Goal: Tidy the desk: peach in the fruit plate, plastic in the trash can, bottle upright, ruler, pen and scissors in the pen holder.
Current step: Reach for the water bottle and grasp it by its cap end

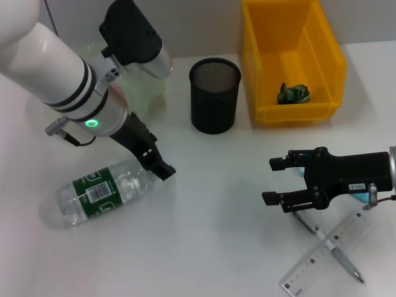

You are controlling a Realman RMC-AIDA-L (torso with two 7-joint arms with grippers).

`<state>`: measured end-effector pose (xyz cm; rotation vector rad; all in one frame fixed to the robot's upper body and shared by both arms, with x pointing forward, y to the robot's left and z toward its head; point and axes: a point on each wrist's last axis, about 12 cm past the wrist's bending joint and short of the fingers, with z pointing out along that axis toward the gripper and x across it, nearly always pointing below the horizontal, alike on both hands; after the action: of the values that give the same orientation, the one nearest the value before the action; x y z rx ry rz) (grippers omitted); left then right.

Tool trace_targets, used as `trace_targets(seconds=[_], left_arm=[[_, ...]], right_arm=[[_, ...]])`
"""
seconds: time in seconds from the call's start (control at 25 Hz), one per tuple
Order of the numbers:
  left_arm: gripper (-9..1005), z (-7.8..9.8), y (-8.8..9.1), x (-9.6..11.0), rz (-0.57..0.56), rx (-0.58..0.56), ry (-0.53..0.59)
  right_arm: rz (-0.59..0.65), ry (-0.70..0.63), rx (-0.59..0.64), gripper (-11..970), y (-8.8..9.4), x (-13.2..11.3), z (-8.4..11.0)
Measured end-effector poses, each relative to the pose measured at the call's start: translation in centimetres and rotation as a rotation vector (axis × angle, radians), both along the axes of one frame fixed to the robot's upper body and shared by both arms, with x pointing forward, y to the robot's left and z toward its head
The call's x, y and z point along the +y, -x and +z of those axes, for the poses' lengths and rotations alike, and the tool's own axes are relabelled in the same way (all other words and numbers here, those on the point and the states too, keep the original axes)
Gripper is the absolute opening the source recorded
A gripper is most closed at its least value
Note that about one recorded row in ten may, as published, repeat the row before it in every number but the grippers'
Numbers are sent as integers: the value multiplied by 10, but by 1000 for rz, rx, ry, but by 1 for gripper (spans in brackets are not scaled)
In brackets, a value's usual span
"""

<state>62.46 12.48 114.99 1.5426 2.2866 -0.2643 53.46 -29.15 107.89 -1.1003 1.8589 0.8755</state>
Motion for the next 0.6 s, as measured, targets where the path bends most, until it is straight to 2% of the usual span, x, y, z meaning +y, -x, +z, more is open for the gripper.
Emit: trace_targets(seconds=[0.6], left_arm=[[829,-17,5,-2,-12,-29,-10]], right_arm=[[3,-5,3,803,-1,2,0]])
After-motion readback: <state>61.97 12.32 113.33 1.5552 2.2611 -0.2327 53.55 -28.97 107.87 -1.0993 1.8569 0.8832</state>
